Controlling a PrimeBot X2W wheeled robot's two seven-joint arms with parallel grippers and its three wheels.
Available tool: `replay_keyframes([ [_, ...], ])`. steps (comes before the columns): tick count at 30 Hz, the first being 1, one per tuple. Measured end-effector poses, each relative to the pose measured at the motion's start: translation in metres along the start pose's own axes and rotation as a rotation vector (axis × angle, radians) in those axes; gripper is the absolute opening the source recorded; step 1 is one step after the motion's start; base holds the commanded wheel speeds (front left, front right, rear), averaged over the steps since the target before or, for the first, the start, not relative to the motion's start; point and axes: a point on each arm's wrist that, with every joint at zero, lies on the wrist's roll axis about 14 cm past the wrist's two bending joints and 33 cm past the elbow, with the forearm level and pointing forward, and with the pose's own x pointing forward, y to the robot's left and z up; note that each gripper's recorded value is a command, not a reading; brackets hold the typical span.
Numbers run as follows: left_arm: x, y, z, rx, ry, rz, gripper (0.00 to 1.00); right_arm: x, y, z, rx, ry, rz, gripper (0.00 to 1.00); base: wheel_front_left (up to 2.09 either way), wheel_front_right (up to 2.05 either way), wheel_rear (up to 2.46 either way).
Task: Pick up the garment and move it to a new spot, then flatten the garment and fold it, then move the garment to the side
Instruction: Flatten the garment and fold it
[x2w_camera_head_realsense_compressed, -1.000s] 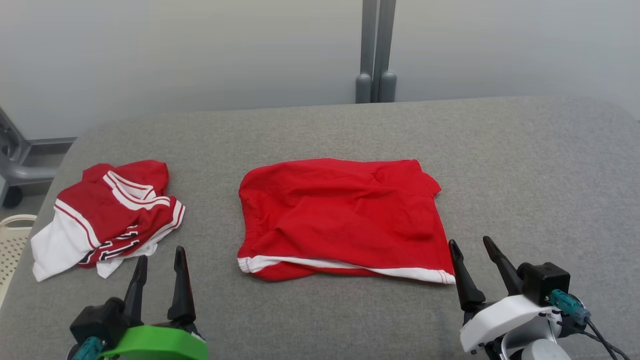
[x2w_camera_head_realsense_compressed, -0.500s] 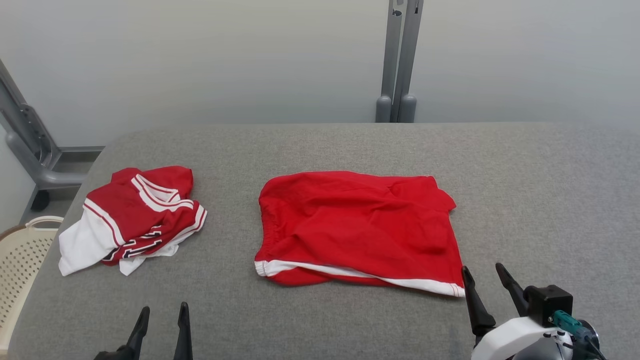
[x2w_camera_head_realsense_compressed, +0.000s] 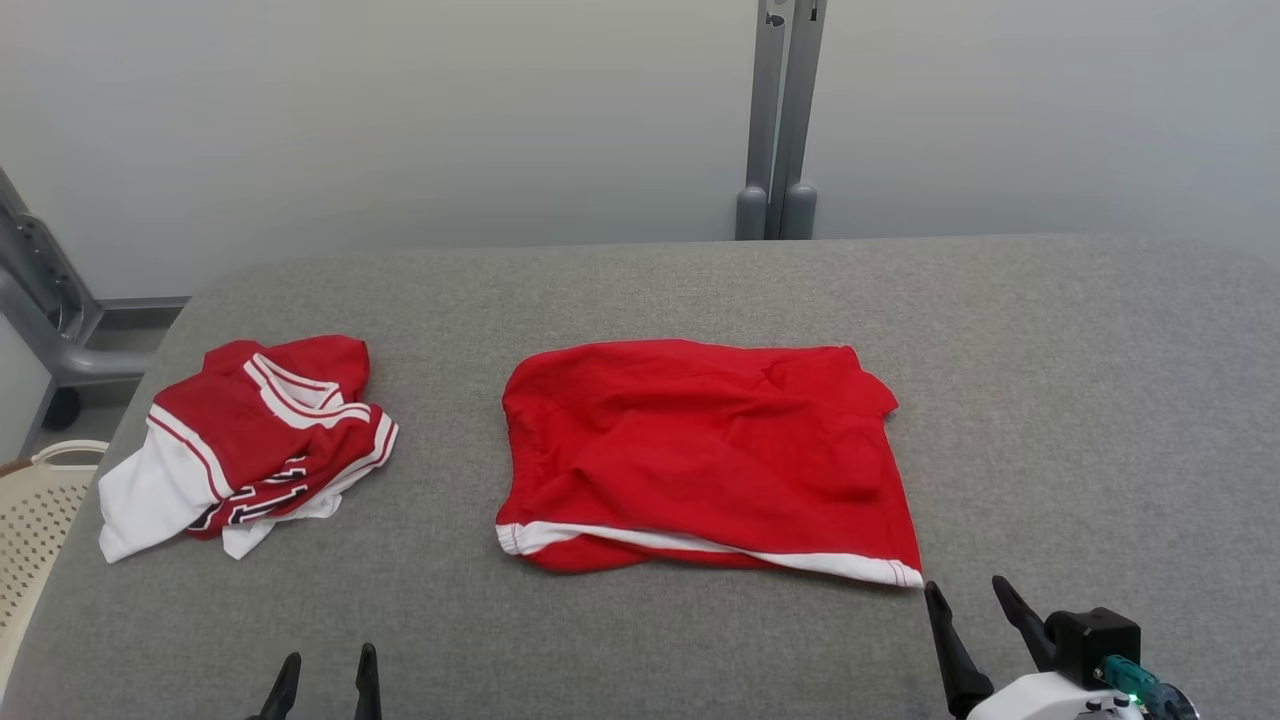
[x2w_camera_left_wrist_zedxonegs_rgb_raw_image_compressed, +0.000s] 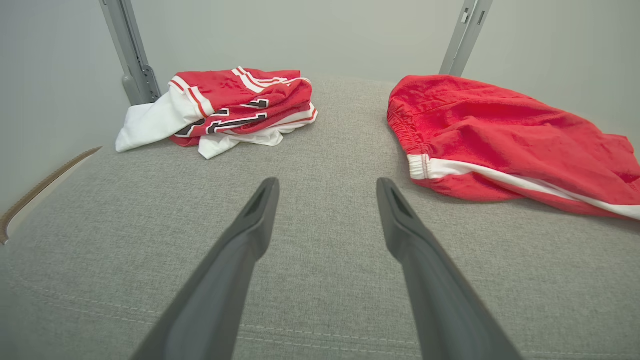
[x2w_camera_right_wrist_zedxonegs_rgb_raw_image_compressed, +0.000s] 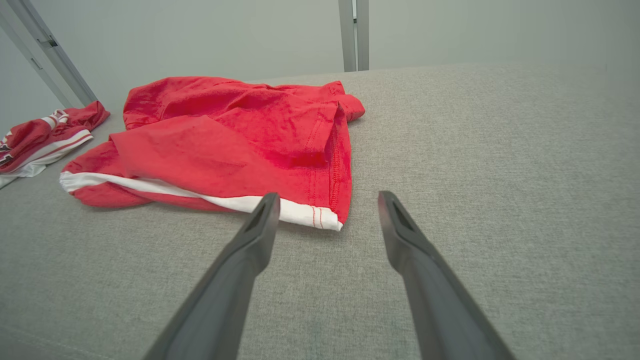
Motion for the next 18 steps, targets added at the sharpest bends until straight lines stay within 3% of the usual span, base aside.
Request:
replay_keyframes([
  [18,0.015,-0.025,-0.002,-0.004,0.039,-0.091,1.0,0.006,0.003,-0.006,-0.009,0.06,0.013,1.0,0.0,0.0,0.0],
])
